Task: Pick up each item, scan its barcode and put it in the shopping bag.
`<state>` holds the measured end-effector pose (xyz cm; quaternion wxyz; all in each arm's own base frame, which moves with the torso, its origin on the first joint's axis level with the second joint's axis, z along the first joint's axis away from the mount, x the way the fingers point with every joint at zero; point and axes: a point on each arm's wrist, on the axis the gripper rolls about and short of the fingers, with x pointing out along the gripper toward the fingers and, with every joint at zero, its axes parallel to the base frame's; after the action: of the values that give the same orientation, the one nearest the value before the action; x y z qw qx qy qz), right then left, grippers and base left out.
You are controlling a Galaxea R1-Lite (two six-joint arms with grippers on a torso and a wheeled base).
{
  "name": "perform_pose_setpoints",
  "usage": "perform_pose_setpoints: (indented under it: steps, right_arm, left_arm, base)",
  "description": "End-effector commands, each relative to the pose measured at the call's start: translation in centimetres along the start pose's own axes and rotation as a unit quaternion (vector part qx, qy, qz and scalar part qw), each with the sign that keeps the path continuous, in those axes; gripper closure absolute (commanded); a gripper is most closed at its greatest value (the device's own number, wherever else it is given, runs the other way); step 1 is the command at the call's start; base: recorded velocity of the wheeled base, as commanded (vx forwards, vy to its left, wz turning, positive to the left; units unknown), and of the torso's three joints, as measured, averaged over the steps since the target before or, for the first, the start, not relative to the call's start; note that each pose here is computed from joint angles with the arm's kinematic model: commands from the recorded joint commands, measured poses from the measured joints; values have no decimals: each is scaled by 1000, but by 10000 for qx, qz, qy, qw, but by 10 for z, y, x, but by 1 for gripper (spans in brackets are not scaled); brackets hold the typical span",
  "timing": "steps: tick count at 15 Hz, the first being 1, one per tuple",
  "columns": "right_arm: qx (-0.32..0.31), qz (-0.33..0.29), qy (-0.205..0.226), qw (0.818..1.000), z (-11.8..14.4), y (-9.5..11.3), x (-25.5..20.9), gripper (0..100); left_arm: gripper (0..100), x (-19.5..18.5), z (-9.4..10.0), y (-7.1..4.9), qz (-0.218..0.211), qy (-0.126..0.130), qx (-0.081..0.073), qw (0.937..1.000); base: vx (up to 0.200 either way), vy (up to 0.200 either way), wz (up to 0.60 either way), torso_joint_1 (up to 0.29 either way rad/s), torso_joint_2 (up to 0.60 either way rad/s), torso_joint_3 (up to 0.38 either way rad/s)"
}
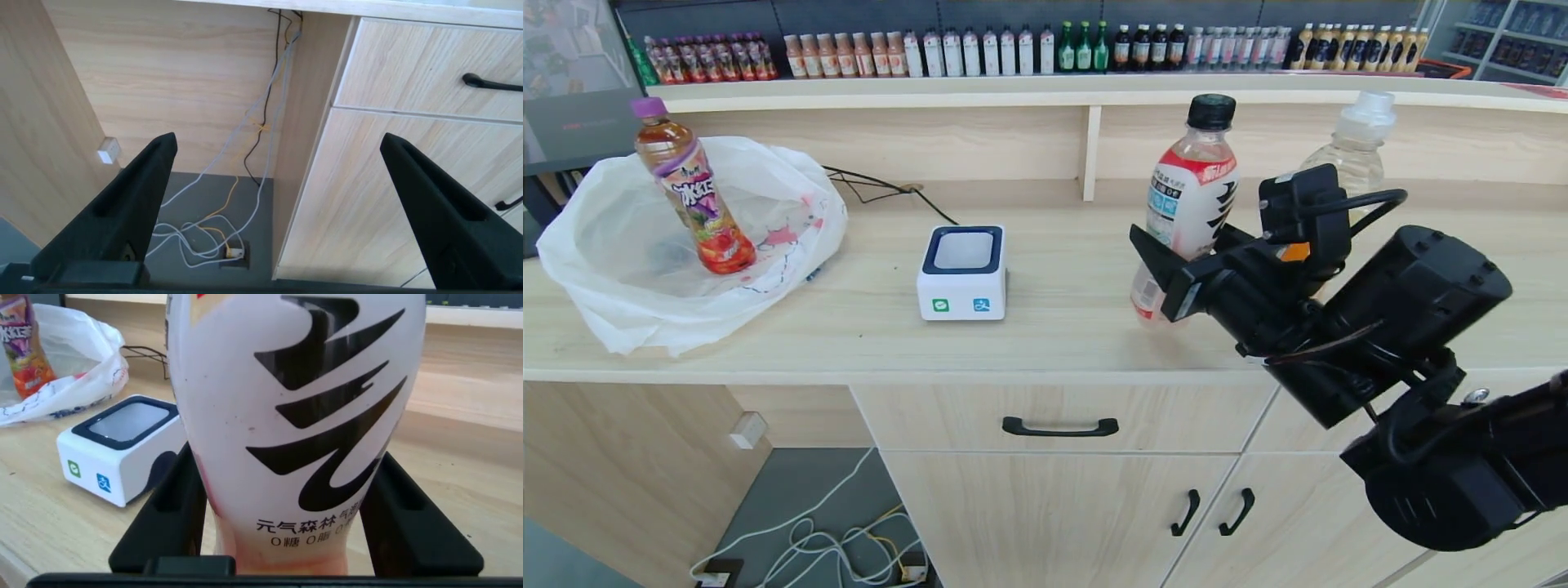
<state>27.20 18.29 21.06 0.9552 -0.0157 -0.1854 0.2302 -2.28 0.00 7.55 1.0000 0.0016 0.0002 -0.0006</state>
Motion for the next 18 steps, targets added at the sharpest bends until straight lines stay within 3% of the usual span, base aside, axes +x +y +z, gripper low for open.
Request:
perform_pose_setpoints:
  steps: [1, 3, 5, 12, 16, 18]
  right_arm:
    - [21, 84, -109, 9999, 12, 4, -17, 100]
    - [116, 162, -163, 9997, 10, 9, -31, 100]
    - [136, 335, 76, 9993, -2, 13, -55, 100]
    - [212, 555, 303, 9978, 4, 17, -91, 100]
    - [232, 581, 146, 9979, 13, 16, -95, 100]
    - [319, 925, 58, 9952, 17, 26, -98, 100]
  left_arm:
    - [0, 0, 0, 0, 6, -2, -1, 10000]
    - [0, 0, 0, 0, 6, -2, -1, 10000]
    - [0, 0, 0, 0, -1, -2, -1, 10000]
    - [0, 0, 0, 0, 6, -2, -1, 10000]
    - [0, 0, 0, 0, -1, -2, -1, 10000]
    - [0, 0, 0, 0, 6, -10, -1, 10000]
  base:
    - [0, 0, 0, 0, 0, 0]
    - [0, 0, 0, 0, 0, 0]
    - [0, 0, 0, 0, 0, 0]
    - [0, 0, 0, 0, 0, 0]
    - [0, 0, 0, 0, 0, 0]
    - [0, 0, 0, 0, 0, 0]
